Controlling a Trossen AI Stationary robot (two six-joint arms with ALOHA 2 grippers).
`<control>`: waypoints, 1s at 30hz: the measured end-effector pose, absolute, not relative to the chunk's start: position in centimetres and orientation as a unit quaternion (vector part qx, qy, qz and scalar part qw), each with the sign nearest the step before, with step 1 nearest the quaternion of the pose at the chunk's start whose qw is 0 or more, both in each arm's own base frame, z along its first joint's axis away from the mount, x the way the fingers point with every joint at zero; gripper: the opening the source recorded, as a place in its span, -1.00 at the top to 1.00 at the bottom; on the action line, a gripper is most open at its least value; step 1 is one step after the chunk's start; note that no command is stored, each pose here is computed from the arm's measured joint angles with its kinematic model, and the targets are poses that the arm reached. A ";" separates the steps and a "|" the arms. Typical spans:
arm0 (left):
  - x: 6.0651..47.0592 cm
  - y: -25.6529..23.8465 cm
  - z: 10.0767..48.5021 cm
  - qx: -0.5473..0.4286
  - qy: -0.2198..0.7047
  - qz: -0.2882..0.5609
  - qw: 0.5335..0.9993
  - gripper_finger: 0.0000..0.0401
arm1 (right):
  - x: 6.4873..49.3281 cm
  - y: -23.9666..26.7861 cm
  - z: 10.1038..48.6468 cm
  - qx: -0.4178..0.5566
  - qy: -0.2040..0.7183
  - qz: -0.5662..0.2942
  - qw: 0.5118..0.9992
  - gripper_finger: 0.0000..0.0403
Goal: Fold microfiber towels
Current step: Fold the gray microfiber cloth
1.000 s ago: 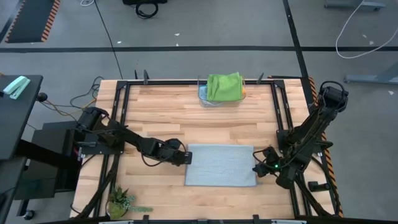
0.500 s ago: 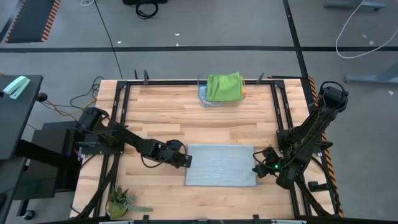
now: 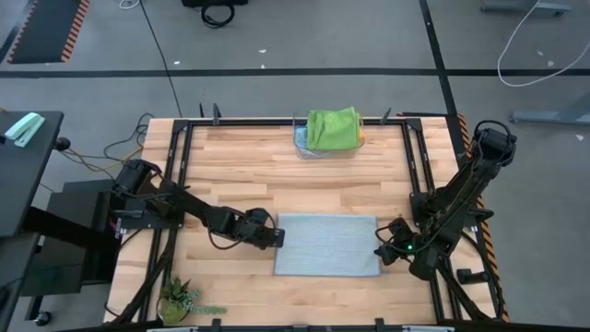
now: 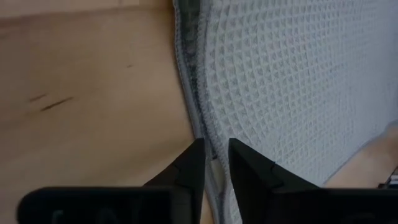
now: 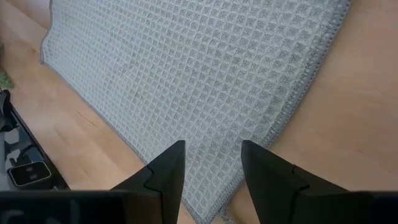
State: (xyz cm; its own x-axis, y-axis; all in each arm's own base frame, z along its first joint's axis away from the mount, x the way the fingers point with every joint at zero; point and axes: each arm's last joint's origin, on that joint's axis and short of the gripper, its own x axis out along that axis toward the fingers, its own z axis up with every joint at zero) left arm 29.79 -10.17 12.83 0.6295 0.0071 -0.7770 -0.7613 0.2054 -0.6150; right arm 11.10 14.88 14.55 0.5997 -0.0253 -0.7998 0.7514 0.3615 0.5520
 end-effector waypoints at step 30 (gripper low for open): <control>32.0 -9.1 12.5 -0.589 0.350 0.305 0.661 -0.20 | 12.5 16.7 16.5 0.548 0.313 -0.179 0.755 0.18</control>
